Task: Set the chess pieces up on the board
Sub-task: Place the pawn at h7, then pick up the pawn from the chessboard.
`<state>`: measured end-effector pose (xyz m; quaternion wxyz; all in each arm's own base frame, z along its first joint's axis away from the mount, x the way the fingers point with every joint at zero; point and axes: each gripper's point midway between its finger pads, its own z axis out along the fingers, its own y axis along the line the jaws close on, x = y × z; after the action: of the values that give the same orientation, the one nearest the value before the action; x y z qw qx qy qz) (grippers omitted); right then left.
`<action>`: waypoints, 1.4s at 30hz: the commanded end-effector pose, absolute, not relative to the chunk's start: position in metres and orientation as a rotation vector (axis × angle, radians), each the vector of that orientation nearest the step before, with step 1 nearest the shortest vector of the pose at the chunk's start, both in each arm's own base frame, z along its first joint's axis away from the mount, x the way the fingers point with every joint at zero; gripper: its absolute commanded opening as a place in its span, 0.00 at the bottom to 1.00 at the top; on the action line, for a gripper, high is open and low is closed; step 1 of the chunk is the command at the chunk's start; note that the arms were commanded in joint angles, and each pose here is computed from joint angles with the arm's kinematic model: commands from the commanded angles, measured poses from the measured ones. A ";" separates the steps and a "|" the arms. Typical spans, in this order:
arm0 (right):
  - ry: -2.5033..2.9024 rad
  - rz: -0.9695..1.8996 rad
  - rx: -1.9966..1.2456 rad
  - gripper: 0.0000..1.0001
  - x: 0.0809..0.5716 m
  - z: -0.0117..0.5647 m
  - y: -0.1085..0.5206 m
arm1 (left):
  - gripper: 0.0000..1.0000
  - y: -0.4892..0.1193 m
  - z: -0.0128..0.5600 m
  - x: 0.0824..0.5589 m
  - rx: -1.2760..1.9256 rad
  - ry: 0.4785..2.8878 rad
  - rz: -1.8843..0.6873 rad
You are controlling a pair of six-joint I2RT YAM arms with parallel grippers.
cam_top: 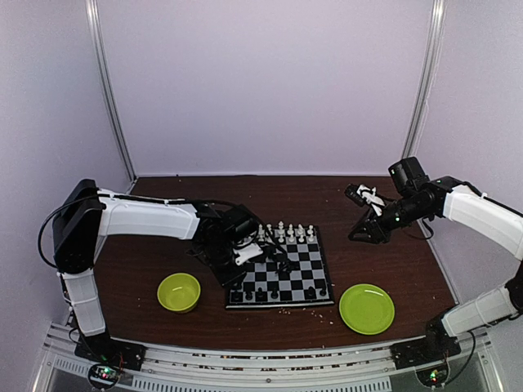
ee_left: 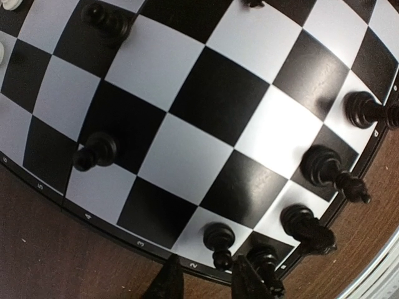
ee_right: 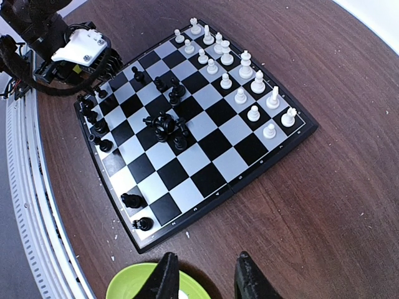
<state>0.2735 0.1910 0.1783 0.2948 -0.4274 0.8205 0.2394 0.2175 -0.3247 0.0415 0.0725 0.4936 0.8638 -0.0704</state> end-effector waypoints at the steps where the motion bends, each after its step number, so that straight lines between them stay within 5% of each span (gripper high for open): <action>1: 2.164 0.640 -1.150 0.30 0.275 0.184 0.192 | 0.29 -0.326 0.064 0.225 1.486 2.548 -0.161; 21: 2.169 0.630 -1.152 0.30 0.275 0.183 0.191 | 0.39 -0.357 0.075 0.293 1.247 2.491 -0.069; 28: 2.175 0.631 -1.154 0.30 0.276 0.181 0.191 | 0.35 -0.353 0.061 0.299 1.222 2.528 -0.039; 42: 2.186 0.631 -1.165 0.30 0.276 0.177 0.191 | 0.10 -0.358 0.047 0.294 1.258 2.555 -0.087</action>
<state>0.2725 0.1906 0.1722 0.2844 -0.4331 0.8214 0.2383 0.2879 -0.3485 0.0424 0.1350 0.4405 0.8874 -0.0124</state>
